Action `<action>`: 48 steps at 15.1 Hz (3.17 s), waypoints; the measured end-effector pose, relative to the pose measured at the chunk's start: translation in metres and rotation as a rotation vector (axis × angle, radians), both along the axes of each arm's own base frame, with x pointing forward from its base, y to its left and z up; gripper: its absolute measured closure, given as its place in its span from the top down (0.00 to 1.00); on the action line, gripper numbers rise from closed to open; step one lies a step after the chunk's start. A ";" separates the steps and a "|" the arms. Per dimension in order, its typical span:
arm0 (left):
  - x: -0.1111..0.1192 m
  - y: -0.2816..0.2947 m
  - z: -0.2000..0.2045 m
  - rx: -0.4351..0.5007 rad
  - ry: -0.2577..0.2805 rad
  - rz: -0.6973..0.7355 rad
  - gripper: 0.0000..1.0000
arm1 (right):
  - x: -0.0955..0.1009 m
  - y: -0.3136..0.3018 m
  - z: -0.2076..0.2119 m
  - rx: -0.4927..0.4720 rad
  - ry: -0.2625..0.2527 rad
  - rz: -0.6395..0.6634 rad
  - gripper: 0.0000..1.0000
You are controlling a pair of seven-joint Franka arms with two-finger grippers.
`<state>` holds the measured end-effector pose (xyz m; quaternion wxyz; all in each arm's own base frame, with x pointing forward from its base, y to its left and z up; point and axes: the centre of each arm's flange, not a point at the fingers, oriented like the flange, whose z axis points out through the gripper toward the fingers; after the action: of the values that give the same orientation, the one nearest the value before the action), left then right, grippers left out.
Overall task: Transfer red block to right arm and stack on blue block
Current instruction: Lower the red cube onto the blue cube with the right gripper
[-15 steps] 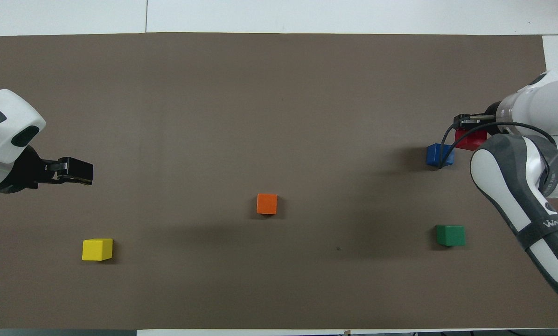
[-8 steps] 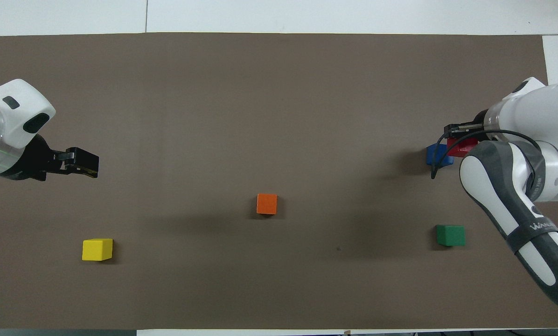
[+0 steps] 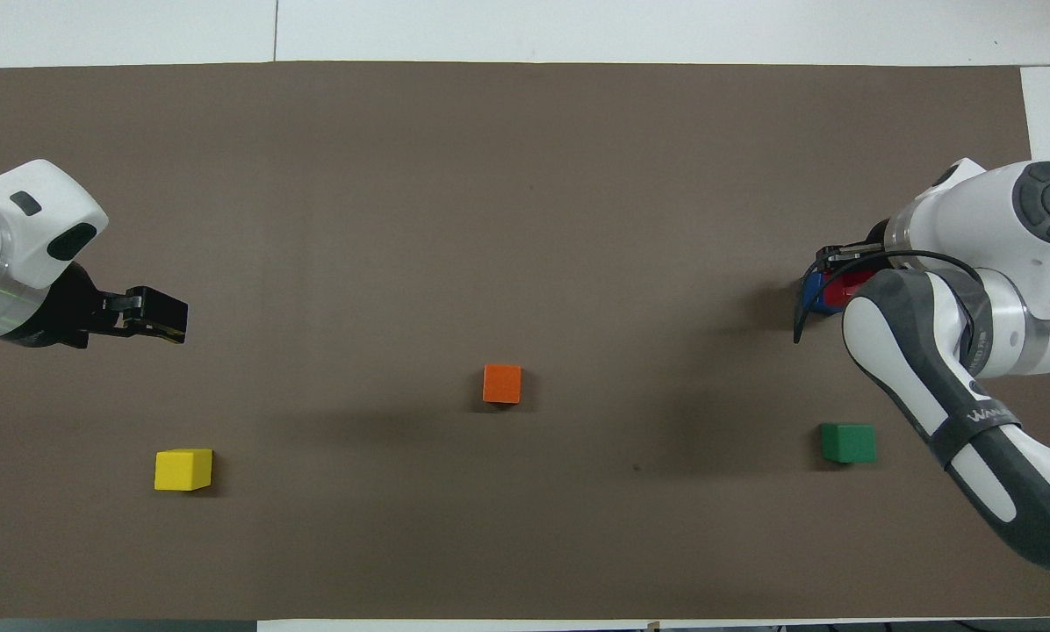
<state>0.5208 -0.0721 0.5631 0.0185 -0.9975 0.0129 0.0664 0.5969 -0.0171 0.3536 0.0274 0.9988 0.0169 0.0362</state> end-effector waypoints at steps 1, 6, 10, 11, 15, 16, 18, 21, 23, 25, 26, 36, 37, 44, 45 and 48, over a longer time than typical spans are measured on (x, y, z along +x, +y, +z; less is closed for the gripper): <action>0.002 0.000 -0.002 -0.001 0.004 0.000 1.00 | 0.001 0.000 0.000 0.000 -0.007 0.001 0.56; 0.007 -0.001 0.021 -0.013 -0.039 0.000 1.00 | 0.000 -0.004 -0.008 0.001 -0.013 -0.005 0.56; 0.015 -0.002 0.031 -0.020 -0.073 0.000 1.00 | 0.000 -0.005 -0.008 0.000 -0.013 -0.006 0.56; 0.017 -0.001 0.029 -0.021 -0.075 0.001 1.00 | 0.000 -0.005 -0.008 0.000 -0.013 -0.006 0.56; 0.024 -0.001 0.026 -0.026 -0.103 0.001 1.00 | 0.000 -0.005 -0.008 0.000 -0.013 -0.006 0.56; 0.025 -0.002 0.026 -0.027 -0.107 0.001 1.00 | 0.000 -0.005 -0.008 0.000 -0.013 -0.006 0.56; 0.026 0.000 0.025 -0.027 -0.107 0.004 1.00 | 0.000 -0.005 -0.008 0.000 -0.013 -0.006 0.56; 0.028 0.006 0.022 -0.027 -0.100 0.014 1.00 | 0.000 -0.004 -0.008 0.000 -0.013 -0.005 0.56; 0.028 0.007 0.022 -0.027 -0.099 0.016 1.00 | 0.000 -0.004 -0.008 0.001 -0.013 -0.004 0.56; 0.029 0.011 0.021 -0.026 -0.097 0.023 1.00 | 0.000 -0.003 -0.008 0.001 -0.013 -0.004 0.56; 0.029 0.014 0.021 -0.026 -0.096 0.029 1.00 | 0.000 -0.003 -0.008 0.001 -0.013 -0.004 0.56; 0.028 0.019 0.020 -0.024 -0.082 0.037 1.00 | 0.000 -0.003 -0.008 0.001 -0.011 -0.003 0.56; 0.028 0.019 0.020 -0.023 -0.081 0.037 1.00 | 0.000 -0.003 -0.008 0.001 -0.010 -0.003 0.56; 0.028 0.019 0.020 -0.023 -0.081 0.037 1.00 | -0.003 -0.002 -0.012 0.001 0.004 -0.002 0.74; 0.028 0.019 0.020 -0.023 -0.081 0.037 1.00 | -0.003 -0.002 -0.012 0.001 0.006 -0.002 0.83; 0.027 0.018 0.021 -0.024 -0.080 0.035 1.00 | -0.004 -0.001 -0.013 0.001 0.015 -0.001 1.00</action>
<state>0.5476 -0.0545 0.5837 0.0059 -0.9996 -0.0043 0.0268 0.5931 -0.0184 0.3404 0.0269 0.9991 0.0165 0.0288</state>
